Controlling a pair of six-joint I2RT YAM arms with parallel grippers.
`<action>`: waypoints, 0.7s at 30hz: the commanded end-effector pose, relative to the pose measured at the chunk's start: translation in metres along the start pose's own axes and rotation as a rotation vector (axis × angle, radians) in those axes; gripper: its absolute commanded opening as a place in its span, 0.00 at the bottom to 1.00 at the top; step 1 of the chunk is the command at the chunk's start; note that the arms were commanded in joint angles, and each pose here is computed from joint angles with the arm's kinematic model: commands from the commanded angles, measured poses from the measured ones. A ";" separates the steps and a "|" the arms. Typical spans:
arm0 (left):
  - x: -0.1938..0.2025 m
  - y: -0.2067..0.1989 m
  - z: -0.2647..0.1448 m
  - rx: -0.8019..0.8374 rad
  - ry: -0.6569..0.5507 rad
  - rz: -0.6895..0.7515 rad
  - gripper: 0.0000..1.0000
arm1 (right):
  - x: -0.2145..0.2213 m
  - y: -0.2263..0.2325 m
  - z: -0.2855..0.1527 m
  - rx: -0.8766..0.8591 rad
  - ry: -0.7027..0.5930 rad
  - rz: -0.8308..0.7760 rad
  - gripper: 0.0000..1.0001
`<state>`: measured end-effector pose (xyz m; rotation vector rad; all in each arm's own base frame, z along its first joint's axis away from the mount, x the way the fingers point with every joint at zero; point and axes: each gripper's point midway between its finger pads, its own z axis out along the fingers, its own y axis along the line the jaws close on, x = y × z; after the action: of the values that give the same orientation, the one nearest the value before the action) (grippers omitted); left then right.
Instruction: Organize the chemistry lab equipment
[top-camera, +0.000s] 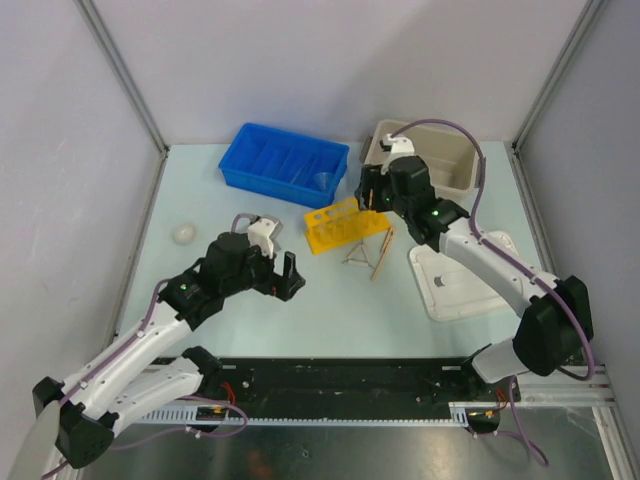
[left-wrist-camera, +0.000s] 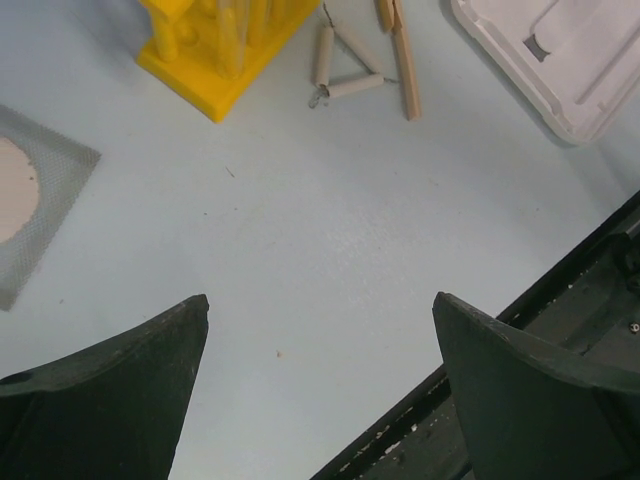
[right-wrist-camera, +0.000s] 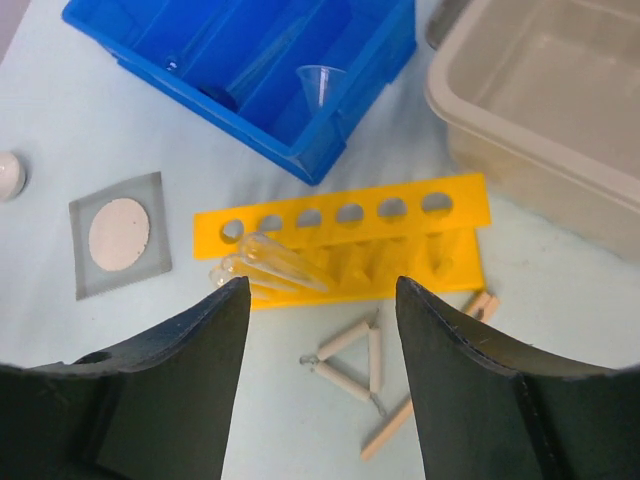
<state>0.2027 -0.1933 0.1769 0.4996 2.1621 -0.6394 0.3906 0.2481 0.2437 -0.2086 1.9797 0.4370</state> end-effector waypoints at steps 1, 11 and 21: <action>-0.028 0.005 -0.014 -0.042 -0.096 0.046 1.00 | 0.002 -0.018 -0.024 0.068 0.074 0.149 0.65; -0.042 0.030 -0.032 -0.195 -0.180 0.052 0.99 | 0.086 -0.058 -0.023 0.331 0.294 0.372 0.61; -0.042 0.032 -0.036 -0.202 -0.194 0.053 1.00 | 0.164 -0.082 0.007 0.490 0.434 0.453 0.51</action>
<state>0.2185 -0.1566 0.1984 0.3849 2.0631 -0.4319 0.3509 0.1892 0.1018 0.3919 2.4802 0.2422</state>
